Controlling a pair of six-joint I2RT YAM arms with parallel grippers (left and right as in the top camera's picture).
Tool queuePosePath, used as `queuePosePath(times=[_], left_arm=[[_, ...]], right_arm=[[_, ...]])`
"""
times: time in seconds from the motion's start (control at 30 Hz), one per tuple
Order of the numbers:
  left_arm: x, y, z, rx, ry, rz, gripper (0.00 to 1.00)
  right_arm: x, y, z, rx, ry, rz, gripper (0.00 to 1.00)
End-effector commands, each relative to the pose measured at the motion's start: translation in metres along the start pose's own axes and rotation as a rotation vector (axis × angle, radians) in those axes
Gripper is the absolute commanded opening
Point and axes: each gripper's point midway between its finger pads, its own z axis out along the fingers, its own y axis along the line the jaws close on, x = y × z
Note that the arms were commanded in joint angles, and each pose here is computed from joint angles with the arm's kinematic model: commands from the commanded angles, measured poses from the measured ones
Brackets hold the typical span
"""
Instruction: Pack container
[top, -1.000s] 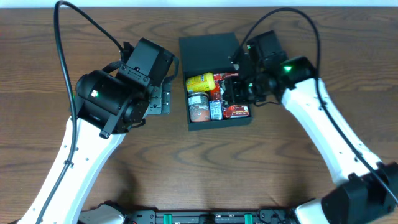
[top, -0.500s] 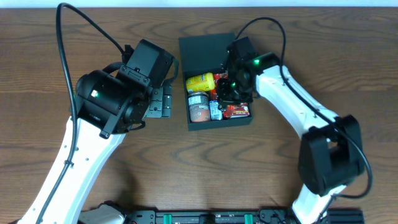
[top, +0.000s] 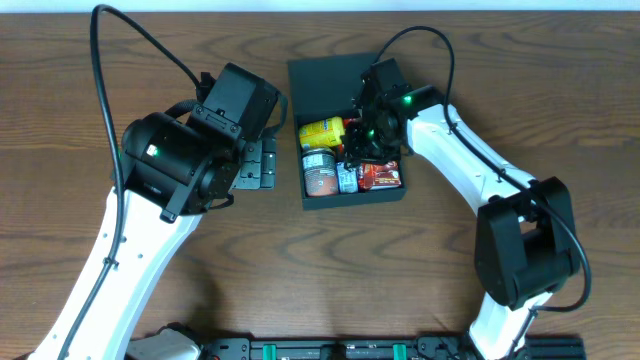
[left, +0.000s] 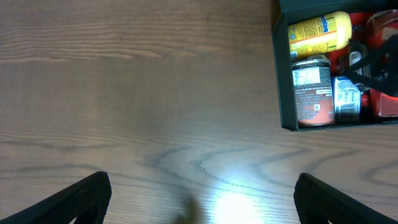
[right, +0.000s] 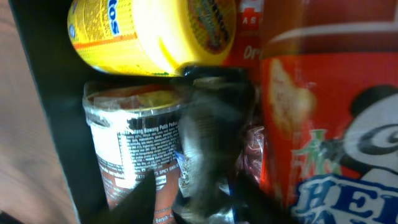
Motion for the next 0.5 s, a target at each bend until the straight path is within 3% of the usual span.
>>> queuePosePath(times=[0.0,0.2,0.27,0.47], left_arm=[[0.003,0.001,0.002,-0.005,0.014,0.007,0.95],[0.003,0.002,0.002,-0.006,0.013,0.007,0.95],[0.003,0.002,0.002,-0.006,0.013,0.007,0.95],[0.002,0.002,0.002,-0.011,0.010,0.008,0.95]], right_arm=[[-0.002,0.006,-0.002,-0.005,-0.009,-0.021,0.61],[0.003,0.021,-0.006,-0.083,0.010,-0.049,0.95],[0.003,0.028,-0.012,-0.114,0.007,-0.056,0.99],[0.000,0.055,-0.056,-0.197,-0.079,-0.108,0.99]])
